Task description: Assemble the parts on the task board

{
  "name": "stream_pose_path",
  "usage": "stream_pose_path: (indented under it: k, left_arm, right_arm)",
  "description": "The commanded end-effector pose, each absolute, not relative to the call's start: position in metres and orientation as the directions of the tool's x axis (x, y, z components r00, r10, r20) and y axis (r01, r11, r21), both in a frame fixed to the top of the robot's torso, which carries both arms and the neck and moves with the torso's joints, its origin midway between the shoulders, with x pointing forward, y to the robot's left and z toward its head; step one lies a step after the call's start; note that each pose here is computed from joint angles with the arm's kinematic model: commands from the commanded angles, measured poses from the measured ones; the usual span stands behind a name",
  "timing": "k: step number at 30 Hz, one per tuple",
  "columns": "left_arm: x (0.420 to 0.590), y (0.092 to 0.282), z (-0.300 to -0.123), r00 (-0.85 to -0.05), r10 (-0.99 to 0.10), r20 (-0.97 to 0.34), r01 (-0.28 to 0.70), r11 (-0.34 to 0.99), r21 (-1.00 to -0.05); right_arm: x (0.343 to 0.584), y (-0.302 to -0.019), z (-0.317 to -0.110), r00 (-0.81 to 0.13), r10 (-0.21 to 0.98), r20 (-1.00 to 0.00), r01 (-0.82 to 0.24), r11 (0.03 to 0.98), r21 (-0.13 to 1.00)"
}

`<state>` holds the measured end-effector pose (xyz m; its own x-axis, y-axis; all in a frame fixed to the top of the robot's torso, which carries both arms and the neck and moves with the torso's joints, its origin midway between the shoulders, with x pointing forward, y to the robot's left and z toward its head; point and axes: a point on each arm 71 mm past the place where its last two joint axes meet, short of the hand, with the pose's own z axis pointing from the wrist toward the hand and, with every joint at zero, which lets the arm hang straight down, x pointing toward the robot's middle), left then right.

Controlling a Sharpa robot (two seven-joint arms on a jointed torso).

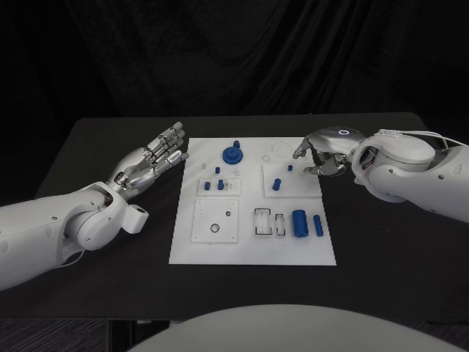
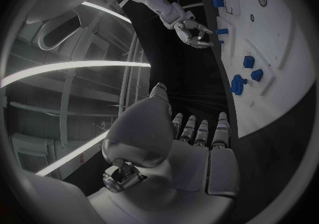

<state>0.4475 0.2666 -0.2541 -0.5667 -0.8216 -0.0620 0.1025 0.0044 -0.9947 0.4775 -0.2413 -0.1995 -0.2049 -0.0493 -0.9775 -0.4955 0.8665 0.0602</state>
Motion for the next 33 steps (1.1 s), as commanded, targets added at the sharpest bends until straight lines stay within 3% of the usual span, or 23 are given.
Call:
stream_pose_path:
  k: [1,33]
  left_arm:
    - [0.444,0.266,-0.242,-0.568,-0.823,-0.001,0.237,-0.163,-0.958]
    - [0.437,0.262,-0.248,-0.558,-0.829,-0.044,0.270,-0.131,-0.954]
  right_arm:
    - [0.476,-0.242,-0.201,-0.187,-0.064,-0.980,-0.520,0.853,0.043]
    - [0.483,-0.242,-0.228,-0.180,-0.051,-0.982,-0.500,0.865,0.046]
